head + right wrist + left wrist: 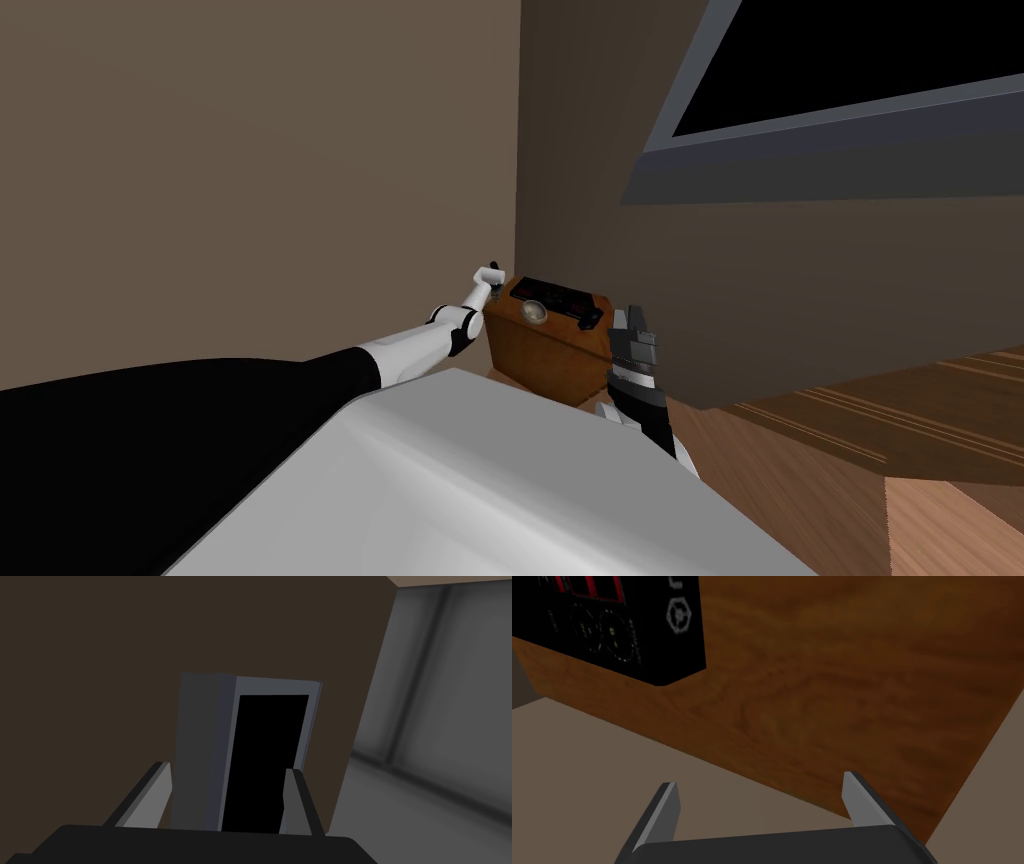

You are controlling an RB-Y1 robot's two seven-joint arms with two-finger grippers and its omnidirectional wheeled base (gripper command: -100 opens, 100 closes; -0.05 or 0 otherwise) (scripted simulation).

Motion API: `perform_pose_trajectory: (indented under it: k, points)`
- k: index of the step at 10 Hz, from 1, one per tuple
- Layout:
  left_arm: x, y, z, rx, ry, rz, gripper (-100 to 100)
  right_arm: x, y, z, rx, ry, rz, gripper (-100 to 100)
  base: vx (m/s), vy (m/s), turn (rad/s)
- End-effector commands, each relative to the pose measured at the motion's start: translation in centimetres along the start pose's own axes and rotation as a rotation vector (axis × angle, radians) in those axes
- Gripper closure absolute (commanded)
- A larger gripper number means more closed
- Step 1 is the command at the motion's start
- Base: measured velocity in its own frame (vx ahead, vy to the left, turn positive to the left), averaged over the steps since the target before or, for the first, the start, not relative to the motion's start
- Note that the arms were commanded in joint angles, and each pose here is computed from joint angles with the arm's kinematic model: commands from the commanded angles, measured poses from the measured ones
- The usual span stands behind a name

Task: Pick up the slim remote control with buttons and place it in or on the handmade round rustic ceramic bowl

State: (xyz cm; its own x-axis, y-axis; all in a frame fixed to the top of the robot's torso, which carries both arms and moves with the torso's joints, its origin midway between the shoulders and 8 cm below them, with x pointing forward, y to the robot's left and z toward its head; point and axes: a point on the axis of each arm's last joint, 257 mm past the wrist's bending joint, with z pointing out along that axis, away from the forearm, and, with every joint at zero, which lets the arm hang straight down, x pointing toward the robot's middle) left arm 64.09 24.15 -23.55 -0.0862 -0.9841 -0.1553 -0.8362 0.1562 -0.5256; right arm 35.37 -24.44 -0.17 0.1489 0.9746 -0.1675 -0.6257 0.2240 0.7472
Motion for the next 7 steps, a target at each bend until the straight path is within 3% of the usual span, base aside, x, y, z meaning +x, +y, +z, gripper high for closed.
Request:
perform_pose_trajectory:
  k: [1, 4, 6, 7]
  points:
    - [1.6, 0.8, -0.2, -0.061, 0.033, 0.018, -100, 0.0, 0.0, 0.0, 0.0, 0.0, 0.0, 0, 0.02, 0.014, 0.022]
    - [3.3, 2.5, -0.2, -0.138, 0.066, 0.038, -100, 0.0, 0.0, 0.0, 0.0, 0.0, 0.0, 0, 0.017, 0.012, 0.014]
    - [6.3, 3.6, -1.0, -0.216, 0.118, 0.078, -100, 0.0, 0.0, 0.0, 0.0, 0.0, 0.0, 0, 0.025, 0.016, 0.028]
    - [6.4, 4.3, -0.8, -0.238, 0.122, 0.08, -100, 0.0, 0.0, 0.0, 0.0, 0.0, 0.0, 0, 0.026, 0.01, 0.006]
